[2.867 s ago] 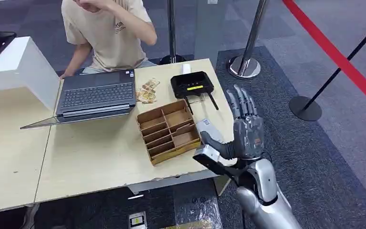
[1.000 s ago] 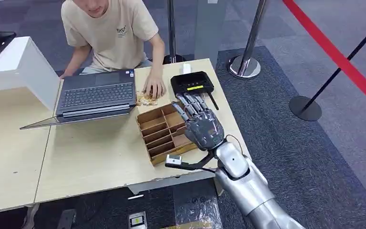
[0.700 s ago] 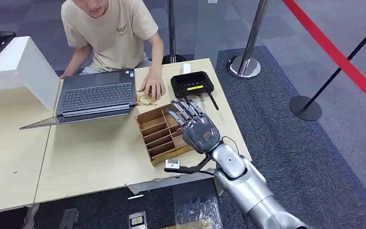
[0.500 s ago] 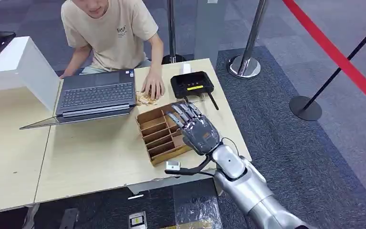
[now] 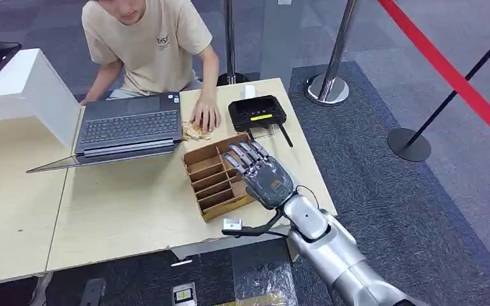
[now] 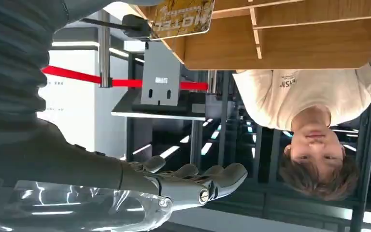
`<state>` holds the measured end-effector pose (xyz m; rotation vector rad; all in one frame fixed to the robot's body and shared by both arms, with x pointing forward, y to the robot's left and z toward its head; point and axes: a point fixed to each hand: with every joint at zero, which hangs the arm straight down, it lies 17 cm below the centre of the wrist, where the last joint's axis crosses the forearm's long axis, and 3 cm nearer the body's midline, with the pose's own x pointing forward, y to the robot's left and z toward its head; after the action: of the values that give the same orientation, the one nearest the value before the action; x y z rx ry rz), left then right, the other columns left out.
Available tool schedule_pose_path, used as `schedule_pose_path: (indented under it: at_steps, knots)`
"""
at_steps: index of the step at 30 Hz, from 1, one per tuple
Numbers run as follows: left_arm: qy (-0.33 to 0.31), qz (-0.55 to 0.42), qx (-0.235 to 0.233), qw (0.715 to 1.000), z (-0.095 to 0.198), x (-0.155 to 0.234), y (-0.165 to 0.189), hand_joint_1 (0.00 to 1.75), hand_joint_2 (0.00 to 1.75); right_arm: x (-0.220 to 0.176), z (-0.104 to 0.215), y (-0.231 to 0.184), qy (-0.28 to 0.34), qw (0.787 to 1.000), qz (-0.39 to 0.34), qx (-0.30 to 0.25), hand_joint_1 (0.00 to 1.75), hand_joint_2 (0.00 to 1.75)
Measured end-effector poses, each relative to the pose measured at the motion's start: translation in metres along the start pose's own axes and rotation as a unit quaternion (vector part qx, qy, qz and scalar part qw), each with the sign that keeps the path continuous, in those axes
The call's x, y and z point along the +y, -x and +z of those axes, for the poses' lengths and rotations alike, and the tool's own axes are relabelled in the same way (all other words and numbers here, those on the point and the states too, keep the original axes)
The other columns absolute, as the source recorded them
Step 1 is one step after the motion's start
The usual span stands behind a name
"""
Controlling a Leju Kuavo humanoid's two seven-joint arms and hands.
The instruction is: Pass the card to the sensor for recognition and then transmit it.
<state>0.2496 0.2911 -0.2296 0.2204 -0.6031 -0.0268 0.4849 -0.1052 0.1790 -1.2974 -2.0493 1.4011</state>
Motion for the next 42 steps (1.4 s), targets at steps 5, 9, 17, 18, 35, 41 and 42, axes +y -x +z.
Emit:
schedule_pose_path:
  at_steps: [5, 9, 17, 18, 35, 41, 42]
  knots:
    - [0.003, -0.002, -0.002, 1.0, 0.0, -0.001, -0.001, 0.0, 1.75, 0.001, 0.001, -0.002, -0.001, 1.0, 0.001, -0.004, 0.0, 1.75]
    - [0.003, -0.001, -0.003, 1.0, -0.001, -0.001, -0.005, 0.0, 1.75, 0.007, 0.003, -0.004, -0.01, 1.0, -0.002, -0.012, 0.0, 1.75]
    - [0.006, 0.001, -0.006, 1.0, 0.0, -0.008, -0.01, 0.0, 1.75, 0.01, -0.005, 0.02, -0.015, 1.0, -0.017, 0.003, 0.19, 1.75]
    - [0.007, 0.001, -0.006, 1.0, 0.0, -0.009, -0.009, 0.0, 1.75, 0.009, -0.007, 0.023, -0.016, 1.0, -0.017, 0.003, 0.19, 1.75]
    - [0.013, -0.004, -0.007, 1.0, 0.002, -0.016, -0.01, 0.0, 1.75, 0.027, 0.003, 0.043, -0.051, 0.999, -0.009, 0.014, 1.13, 1.75]
    - [0.014, -0.005, -0.007, 1.0, 0.002, -0.017, -0.01, 0.0, 1.75, 0.03, 0.006, 0.048, -0.056, 0.998, -0.005, 0.015, 1.13, 1.75]
    - [0.014, -0.005, -0.007, 1.0, 0.002, -0.017, -0.01, 0.0, 1.75, 0.03, 0.006, 0.048, -0.057, 0.998, -0.005, 0.015, 1.13, 1.75]
